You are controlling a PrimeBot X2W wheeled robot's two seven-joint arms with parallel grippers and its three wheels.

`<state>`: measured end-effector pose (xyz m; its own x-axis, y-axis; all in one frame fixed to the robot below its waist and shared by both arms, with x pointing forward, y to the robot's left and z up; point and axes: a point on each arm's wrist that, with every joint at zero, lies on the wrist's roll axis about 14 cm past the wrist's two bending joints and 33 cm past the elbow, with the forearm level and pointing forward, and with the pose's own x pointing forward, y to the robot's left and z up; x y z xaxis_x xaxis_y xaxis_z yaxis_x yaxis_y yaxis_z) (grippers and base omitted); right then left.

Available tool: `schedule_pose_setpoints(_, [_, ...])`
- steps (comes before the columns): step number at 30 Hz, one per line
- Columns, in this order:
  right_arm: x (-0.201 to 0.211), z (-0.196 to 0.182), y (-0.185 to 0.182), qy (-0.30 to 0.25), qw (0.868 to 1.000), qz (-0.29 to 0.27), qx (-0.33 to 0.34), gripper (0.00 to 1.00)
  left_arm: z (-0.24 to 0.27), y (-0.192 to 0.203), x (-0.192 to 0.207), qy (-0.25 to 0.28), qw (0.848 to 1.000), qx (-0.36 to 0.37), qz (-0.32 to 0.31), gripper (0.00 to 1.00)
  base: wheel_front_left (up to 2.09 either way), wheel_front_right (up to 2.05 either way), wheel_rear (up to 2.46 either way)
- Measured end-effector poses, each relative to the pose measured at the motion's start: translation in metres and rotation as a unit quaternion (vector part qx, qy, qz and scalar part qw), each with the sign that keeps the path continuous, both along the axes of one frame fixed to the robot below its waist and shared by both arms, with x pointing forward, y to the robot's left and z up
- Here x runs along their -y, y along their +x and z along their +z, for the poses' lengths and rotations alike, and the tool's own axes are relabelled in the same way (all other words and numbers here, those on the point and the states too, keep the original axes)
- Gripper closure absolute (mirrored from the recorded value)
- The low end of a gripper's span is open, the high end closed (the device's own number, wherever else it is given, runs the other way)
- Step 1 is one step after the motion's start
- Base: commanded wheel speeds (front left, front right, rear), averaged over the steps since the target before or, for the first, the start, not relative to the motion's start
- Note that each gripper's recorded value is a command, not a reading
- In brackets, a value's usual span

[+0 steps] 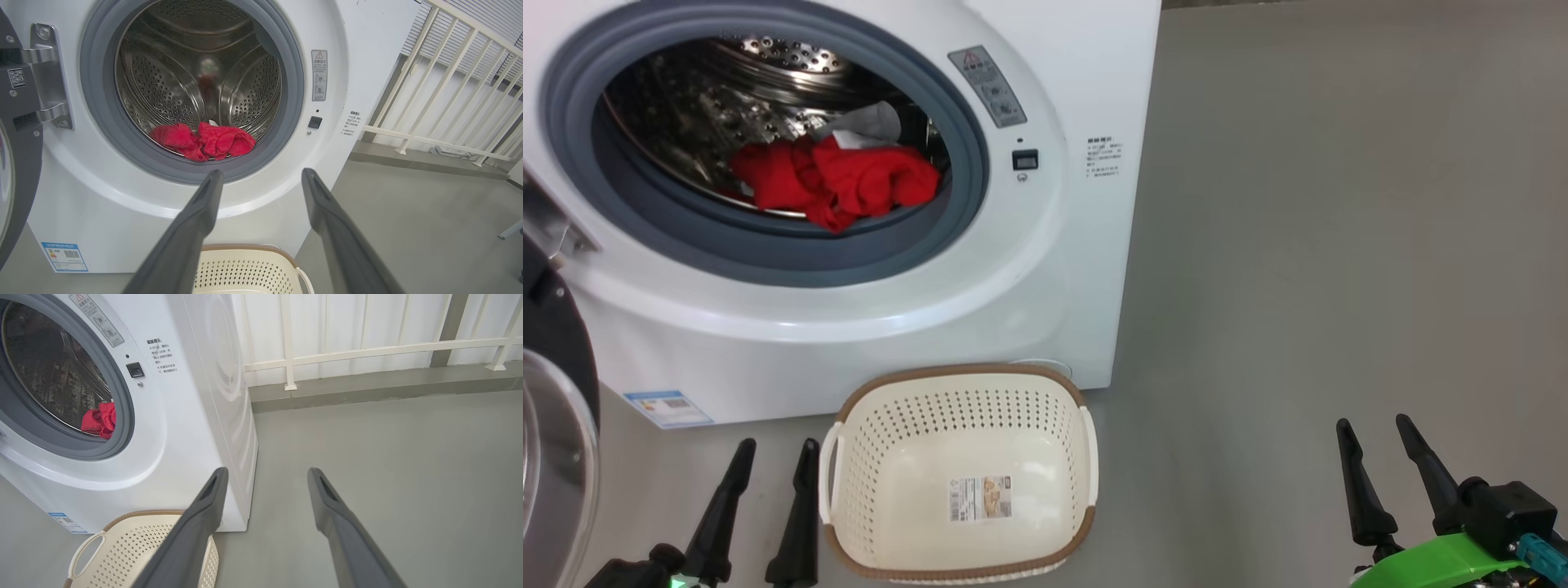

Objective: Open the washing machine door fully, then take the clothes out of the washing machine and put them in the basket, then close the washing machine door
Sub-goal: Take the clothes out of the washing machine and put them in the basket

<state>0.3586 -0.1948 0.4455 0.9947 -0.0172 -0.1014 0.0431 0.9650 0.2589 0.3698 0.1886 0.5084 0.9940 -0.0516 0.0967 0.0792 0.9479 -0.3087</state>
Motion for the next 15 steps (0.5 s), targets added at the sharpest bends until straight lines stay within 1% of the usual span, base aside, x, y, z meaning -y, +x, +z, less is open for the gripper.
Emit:
schedule_pose_setpoints(5, [-0.0011,0.0005,0.0026,0.000,1.000,0.002,0.001,0.00,-0.0011,0.0001,-0.0018,0.003,1.000,-0.002,0.003,0.00,1.23,-1.23,0.00])
schedule_pose_setpoints(8, [-0.0021,0.0020,0.0047,0.000,1.000,0.003,0.004,0.00,-0.0021,0.0000,-0.0029,0.010,1.000,-0.003,0.004,0.00,0.87,-0.87,0.00])
schedule_pose_setpoints(11, [-0.0038,0.0035,0.0069,0.001,1.000,0.005,0.006,0.00,-0.0021,0.0000,-0.0038,0.009,1.000,-0.003,0.007,0.00,0.46,-0.46,0.00])
schedule_pose_setpoints(15, [-0.0055,0.0025,0.0076,0.001,1.000,0.008,0.005,0.00,-0.0026,0.0001,-0.0041,0.010,1.000,-0.004,0.008,0.00,0.06,-0.06,0.00])
